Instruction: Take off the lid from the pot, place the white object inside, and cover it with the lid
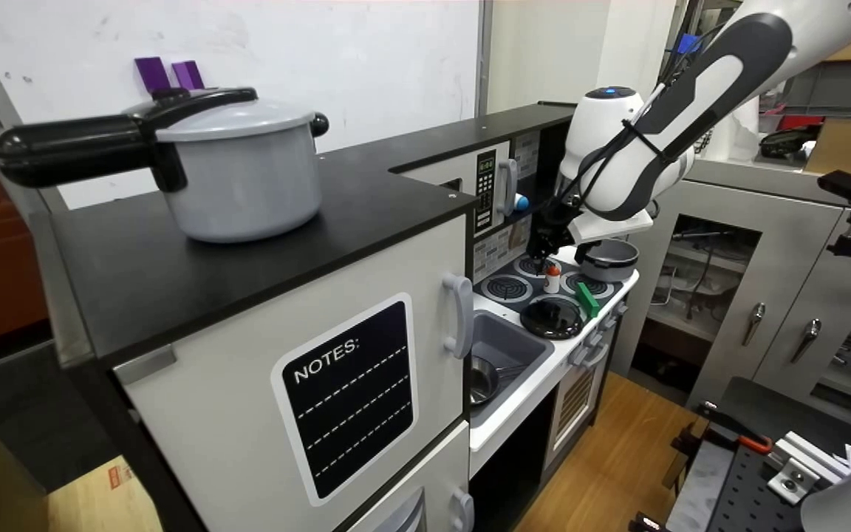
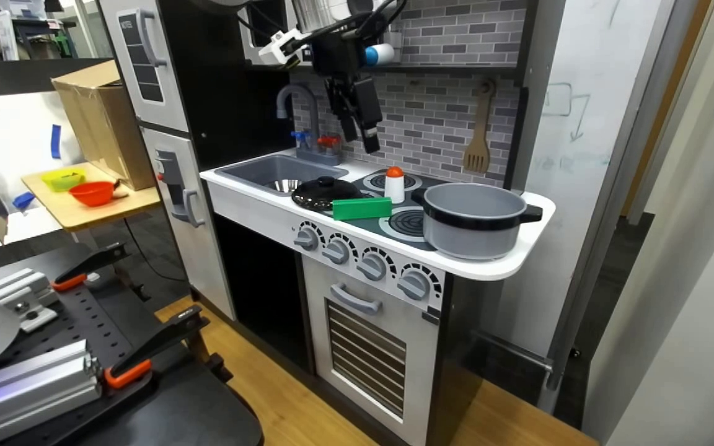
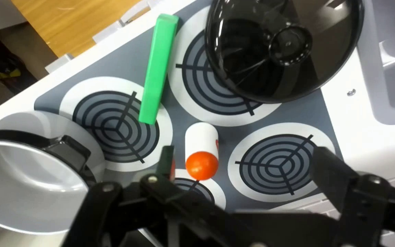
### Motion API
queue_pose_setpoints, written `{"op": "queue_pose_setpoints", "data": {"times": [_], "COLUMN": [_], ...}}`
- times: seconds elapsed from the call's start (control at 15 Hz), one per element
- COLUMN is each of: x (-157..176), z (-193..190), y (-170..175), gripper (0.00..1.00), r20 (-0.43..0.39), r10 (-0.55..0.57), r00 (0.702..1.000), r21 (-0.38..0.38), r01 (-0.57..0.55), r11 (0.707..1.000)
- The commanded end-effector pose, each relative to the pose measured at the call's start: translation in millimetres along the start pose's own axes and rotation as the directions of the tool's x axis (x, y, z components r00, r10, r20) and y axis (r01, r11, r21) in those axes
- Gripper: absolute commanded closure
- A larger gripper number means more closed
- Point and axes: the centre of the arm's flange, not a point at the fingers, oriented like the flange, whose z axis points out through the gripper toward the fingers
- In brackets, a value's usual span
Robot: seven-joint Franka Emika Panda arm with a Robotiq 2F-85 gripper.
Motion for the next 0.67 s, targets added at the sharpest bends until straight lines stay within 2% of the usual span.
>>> {"op": "queue_pose_setpoints", "data": {"times": [0.0,0.6], "x": [22,44], "z": [15,42], "y": [6,20], "gripper": [0.0,0.0], "r20": [-0.013,0.003], "r10": [-0.03,-0.013], "r00": [0.999,1.0], "r21": [0.012,-0.03], "r01": [0.03,0.013], "r11": [0.999,0.999]}}
